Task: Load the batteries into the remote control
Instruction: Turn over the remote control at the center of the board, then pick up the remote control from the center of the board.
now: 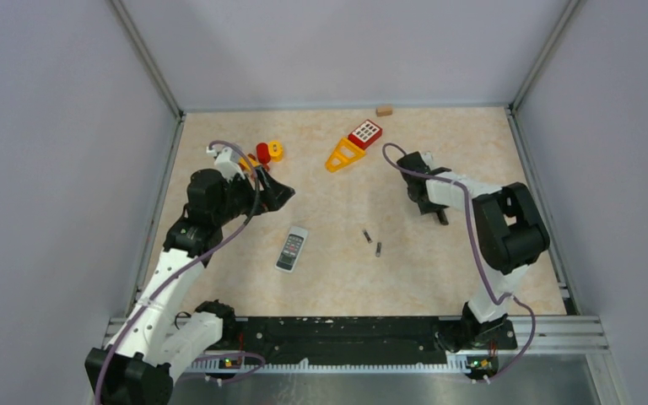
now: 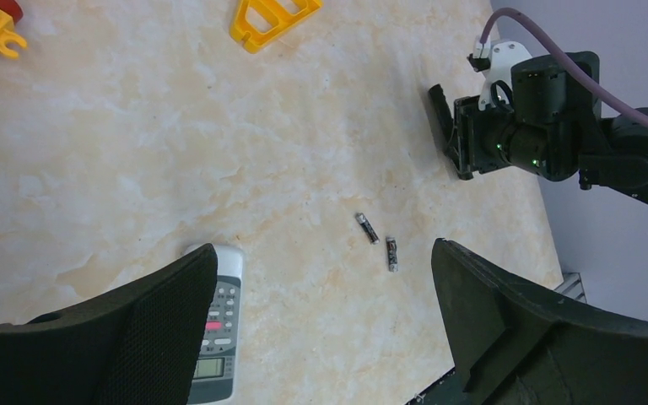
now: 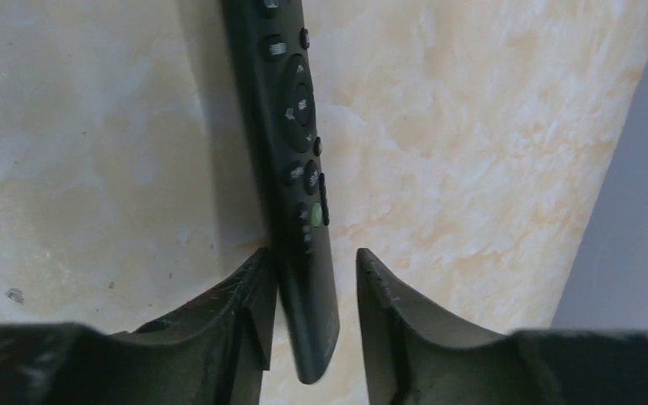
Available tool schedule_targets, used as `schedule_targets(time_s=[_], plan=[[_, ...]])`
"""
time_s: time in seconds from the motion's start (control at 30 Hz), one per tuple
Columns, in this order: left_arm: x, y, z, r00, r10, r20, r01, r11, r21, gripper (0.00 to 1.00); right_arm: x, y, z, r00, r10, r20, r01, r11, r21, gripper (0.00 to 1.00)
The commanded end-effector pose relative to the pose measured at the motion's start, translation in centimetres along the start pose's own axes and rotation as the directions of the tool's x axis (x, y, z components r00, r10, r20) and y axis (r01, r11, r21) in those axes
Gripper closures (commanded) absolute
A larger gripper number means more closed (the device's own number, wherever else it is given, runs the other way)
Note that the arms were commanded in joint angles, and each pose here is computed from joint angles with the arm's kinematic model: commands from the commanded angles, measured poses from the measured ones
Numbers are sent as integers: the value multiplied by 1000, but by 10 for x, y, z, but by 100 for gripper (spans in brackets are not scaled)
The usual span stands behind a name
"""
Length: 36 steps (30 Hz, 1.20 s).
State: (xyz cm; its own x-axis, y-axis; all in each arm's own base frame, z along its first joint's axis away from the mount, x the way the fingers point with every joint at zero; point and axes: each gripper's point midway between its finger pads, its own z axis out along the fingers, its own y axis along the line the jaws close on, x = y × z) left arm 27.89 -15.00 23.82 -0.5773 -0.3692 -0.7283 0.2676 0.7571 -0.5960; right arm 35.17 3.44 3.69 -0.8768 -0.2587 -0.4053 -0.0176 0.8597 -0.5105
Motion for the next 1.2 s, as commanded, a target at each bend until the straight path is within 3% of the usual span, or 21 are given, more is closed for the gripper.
schedule_targets(time_s=[0.0,0.33,0.63,0.77,0.87,1.17], plan=[[-2,12,0,999,-31,28,33,997,-70,1,-23,4,-9,996,68,56,-65,996,-55,56],[33,66,6,992,-125,1,121,952,-281,1,-52,26,-66,954,274,120,-211,900,-381,51],[113,101,21,956,-210,-203,124,920,-371,2,-43,71,-125,899,438,-8,-316,635,-705,47],[138,97,29,952,-155,-264,48,927,-371,6,-36,79,-133,893,448,-52,-333,577,-746,47],[153,100,31,953,-65,-296,-67,907,-415,9,-33,79,-134,889,454,-59,-341,571,-747,47],[186,113,35,890,13,-455,-261,833,-487,18,-27,79,-137,882,466,-67,-351,557,-753,47]])
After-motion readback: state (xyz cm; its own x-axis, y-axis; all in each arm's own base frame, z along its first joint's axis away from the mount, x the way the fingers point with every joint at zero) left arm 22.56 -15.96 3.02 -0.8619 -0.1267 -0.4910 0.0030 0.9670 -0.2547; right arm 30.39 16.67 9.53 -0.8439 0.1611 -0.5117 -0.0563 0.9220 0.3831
